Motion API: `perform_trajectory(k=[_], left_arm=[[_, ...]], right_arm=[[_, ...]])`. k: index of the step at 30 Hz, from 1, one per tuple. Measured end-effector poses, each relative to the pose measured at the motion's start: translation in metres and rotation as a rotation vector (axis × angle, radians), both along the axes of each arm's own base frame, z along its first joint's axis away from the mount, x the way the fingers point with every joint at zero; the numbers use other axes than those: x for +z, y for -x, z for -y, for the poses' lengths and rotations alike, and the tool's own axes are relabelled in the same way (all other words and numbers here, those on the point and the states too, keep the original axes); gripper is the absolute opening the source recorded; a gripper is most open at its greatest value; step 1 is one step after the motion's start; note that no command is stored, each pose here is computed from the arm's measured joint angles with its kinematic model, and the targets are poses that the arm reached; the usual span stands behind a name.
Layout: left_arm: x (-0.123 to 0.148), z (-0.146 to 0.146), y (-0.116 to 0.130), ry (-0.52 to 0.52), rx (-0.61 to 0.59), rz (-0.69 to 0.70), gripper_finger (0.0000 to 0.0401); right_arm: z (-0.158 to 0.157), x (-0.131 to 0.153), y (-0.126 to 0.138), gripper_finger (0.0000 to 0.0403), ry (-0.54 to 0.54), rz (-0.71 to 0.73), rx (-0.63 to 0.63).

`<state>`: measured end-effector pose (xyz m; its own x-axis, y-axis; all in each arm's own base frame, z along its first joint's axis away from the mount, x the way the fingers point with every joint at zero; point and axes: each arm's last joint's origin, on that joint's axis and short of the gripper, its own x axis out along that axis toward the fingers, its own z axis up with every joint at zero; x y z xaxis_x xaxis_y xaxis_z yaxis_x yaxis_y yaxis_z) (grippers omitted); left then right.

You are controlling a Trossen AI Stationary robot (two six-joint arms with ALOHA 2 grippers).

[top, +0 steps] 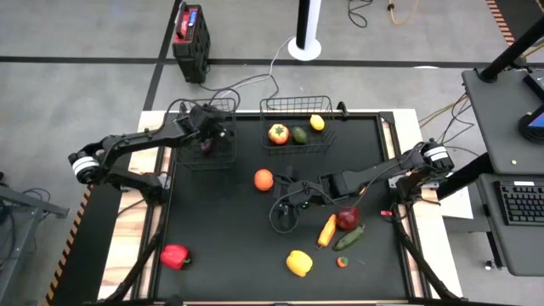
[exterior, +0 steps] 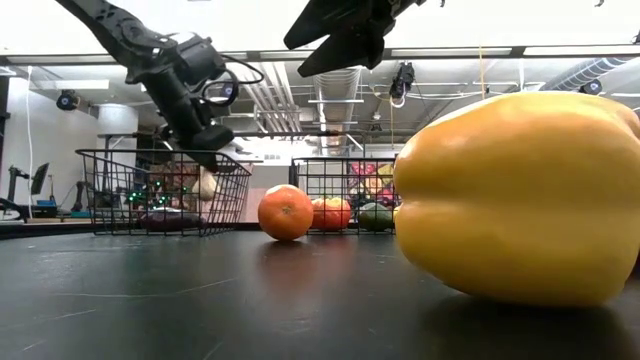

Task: Sort produce into baskets
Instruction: Put the white garlic into the left black wire basket, then put the red apple into the right black wire basket

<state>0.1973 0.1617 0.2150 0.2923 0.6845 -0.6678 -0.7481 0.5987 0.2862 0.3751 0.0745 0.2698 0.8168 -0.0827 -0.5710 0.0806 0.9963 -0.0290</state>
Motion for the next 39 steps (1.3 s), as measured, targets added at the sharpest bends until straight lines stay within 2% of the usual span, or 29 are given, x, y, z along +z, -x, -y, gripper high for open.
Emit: perform_trajectory(k=[10,25,31,39], left_arm=[[0.0,-0.003,0.002,0.0,0.023,0.005,0.0008],[0.0,-0.001,0.003,0.005,0.02,0.003,0.0111],[0.013,0.016,0.007,0.041,0.004,0.003,0.0119],[0.045,0.066,0.012,0.038,-0.113,0.161,0.0114]], right_arm=[[0.0,0.0,0.0,0.0315,0.0,0.0,0.004],[0.0,0.0,0.0,0.0315,0.0,0.0,0.006],[0.0,-0.001,0.0,0.0315,0.002,-0.01,0.005],[0.0,-0.002,0.002,0.0315,0.006,-0.028,0.005]])
